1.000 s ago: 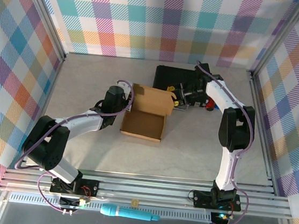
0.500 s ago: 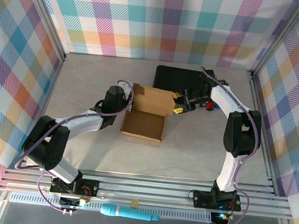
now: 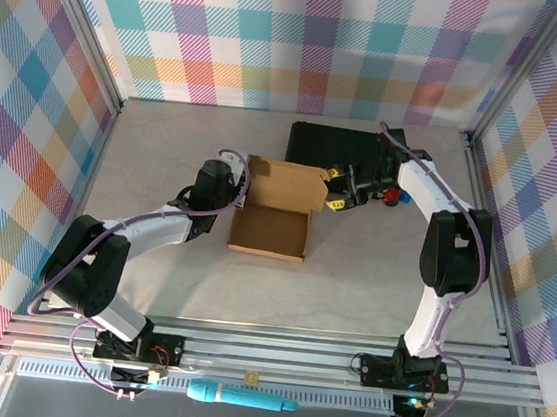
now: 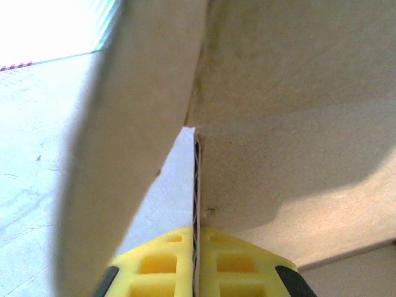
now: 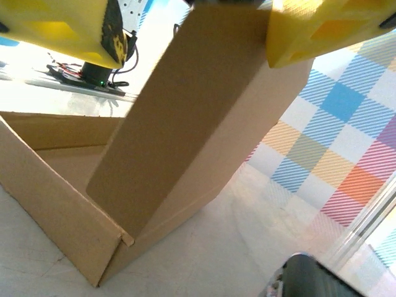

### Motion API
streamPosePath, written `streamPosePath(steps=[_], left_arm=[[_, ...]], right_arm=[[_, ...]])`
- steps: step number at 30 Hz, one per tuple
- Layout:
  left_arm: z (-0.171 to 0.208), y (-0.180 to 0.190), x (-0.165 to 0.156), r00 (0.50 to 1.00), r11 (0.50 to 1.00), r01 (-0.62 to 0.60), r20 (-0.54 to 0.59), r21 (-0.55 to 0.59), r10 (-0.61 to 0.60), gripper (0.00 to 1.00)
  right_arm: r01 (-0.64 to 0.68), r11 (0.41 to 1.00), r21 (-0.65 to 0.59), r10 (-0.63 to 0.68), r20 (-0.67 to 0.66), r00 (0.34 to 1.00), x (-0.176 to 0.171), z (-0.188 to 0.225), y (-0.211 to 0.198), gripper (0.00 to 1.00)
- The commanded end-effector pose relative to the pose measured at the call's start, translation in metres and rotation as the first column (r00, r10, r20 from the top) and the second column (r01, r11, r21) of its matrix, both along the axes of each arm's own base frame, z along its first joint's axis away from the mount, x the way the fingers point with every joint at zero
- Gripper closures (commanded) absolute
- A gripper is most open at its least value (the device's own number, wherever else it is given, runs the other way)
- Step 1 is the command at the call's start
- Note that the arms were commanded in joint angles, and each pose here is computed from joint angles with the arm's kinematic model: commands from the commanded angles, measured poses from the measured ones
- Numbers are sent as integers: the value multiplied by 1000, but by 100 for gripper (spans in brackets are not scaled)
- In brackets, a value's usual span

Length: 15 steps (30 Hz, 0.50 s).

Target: Fold the paper box

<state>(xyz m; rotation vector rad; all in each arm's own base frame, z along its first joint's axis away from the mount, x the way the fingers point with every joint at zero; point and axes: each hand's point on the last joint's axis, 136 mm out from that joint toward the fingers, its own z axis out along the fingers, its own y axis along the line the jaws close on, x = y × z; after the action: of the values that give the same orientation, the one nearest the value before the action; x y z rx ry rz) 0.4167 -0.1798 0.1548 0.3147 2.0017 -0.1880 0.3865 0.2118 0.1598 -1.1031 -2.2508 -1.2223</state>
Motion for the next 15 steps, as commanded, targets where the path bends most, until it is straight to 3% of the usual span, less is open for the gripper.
streamPosePath(steps=[1,15], left_arm=[[18,-2,7,999,1000,0,48,-31,2,100],[18,-2,7,999,1000,-4,45,-30,5,100]], right_arm=[[27,999,20,-28,51,998,8,12,-18,35],[30,999,28,-33,96,995,58,-1,-16,35]])
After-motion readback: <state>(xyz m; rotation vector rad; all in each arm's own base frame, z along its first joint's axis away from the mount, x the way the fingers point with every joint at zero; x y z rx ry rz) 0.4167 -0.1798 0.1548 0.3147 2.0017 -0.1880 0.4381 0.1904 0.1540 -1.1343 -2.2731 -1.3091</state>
